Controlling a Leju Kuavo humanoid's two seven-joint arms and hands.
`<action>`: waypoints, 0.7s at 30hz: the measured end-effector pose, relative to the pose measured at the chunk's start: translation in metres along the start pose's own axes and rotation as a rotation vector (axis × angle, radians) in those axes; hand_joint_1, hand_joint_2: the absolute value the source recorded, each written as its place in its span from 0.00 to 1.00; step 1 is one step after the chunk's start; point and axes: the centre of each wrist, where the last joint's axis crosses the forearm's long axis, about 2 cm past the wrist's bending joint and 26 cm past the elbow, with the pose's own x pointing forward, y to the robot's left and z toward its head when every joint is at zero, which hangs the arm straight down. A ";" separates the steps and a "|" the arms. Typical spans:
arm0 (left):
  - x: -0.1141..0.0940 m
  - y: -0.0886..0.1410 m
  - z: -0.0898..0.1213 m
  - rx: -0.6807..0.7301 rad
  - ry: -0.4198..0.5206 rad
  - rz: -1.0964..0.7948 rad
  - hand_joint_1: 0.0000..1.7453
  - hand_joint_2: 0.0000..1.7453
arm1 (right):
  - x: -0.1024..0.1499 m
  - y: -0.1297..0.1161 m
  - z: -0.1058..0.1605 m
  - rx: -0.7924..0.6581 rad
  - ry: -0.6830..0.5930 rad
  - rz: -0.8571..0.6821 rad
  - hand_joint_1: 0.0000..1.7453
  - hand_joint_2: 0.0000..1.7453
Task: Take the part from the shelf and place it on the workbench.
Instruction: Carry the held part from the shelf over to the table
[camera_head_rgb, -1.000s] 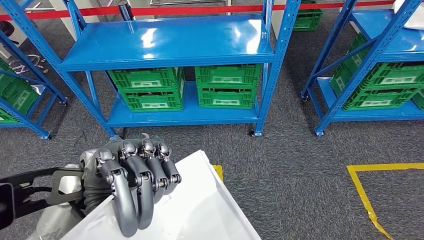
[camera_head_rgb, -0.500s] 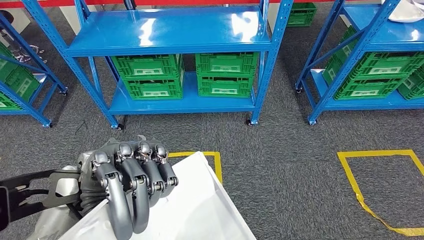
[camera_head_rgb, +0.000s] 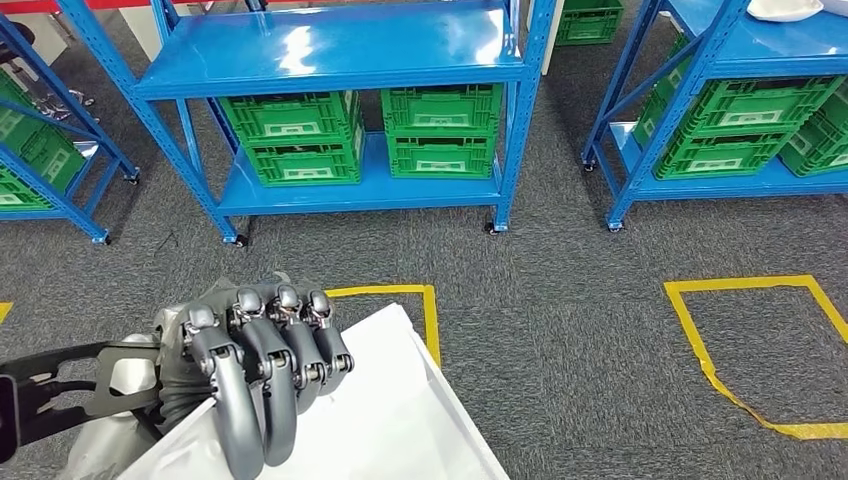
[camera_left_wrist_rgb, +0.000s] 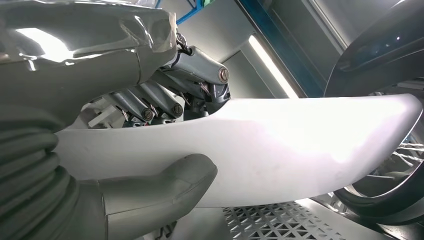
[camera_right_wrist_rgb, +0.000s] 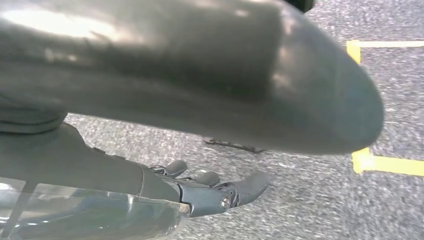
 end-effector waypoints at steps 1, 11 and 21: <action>0.000 0.000 0.000 -0.001 0.000 0.000 0.97 1.00 | 0.000 0.000 0.000 0.000 0.000 0.000 0.00 0.00; 0.000 0.000 0.001 0.003 0.002 -0.006 0.97 1.00 | 0.000 0.000 0.000 -0.016 0.012 0.024 0.00 0.00; -0.005 0.002 0.008 0.002 0.007 0.007 0.97 1.00 | 0.006 -0.002 -0.005 -0.023 0.007 0.036 0.00 0.00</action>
